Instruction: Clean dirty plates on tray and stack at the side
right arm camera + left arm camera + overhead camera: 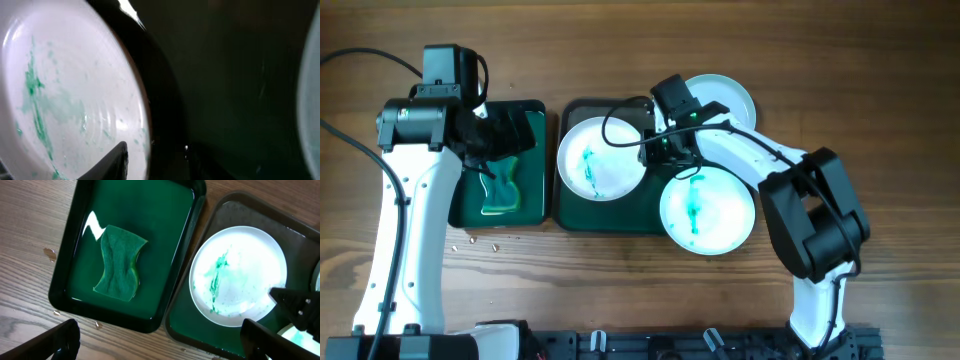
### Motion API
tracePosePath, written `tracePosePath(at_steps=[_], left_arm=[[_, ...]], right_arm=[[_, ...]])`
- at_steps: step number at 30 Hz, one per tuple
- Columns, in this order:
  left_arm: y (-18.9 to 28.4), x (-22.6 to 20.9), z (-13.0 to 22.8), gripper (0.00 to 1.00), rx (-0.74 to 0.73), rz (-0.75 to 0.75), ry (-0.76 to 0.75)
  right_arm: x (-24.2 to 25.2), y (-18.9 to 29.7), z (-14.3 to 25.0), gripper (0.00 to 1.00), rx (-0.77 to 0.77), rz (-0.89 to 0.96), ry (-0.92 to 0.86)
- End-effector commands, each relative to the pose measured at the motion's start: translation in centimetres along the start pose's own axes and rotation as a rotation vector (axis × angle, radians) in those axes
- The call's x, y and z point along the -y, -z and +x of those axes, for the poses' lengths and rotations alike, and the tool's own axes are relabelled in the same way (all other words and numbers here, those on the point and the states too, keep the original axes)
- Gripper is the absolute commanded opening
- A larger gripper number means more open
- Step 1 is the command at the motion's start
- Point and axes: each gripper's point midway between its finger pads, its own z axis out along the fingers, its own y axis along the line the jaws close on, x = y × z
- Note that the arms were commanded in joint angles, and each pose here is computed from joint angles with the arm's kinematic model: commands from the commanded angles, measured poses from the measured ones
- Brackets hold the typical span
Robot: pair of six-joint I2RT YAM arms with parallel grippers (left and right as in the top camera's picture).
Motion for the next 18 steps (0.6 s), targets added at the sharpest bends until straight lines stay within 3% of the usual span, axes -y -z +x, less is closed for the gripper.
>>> tracePosePath(at_steps=[1, 3, 5, 8, 10, 18], left_arm=[[0.4, 0.2, -0.4, 1.00, 0.016, 0.001, 0.007], [0.4, 0.0, -0.5, 0.99, 0.020, -0.009, 0.001], [0.0, -0.3, -0.6, 0.88, 0.016, -0.032, 0.002], [-1.4, -0.2, -0.8, 0.73, -0.015, -0.044, 0.001], [-3.0, -0.3, -1.1, 0.67, -0.045, -0.058, 0.005], [-11.0, -3.7, -0.5, 0.63, -0.265, -0.113, 0.082]], right_arm=[[0.1, -1.7, -0.1, 0.31, -0.003, 0.021, 0.033], [-0.2, -2.0, -0.1, 0.20, 0.004, 0.016, 0.040], [-0.3, -2.0, -0.2, 0.04, 0.010, 0.015, 0.037], [0.5, -2.0, -0.3, 0.04, 0.018, 0.055, 0.009], [0.5, -2.0, -0.2, 0.04, 0.018, 0.054, 0.010], [0.4, -2.1, -0.1, 0.04, 0.014, 0.055, 0.017]])
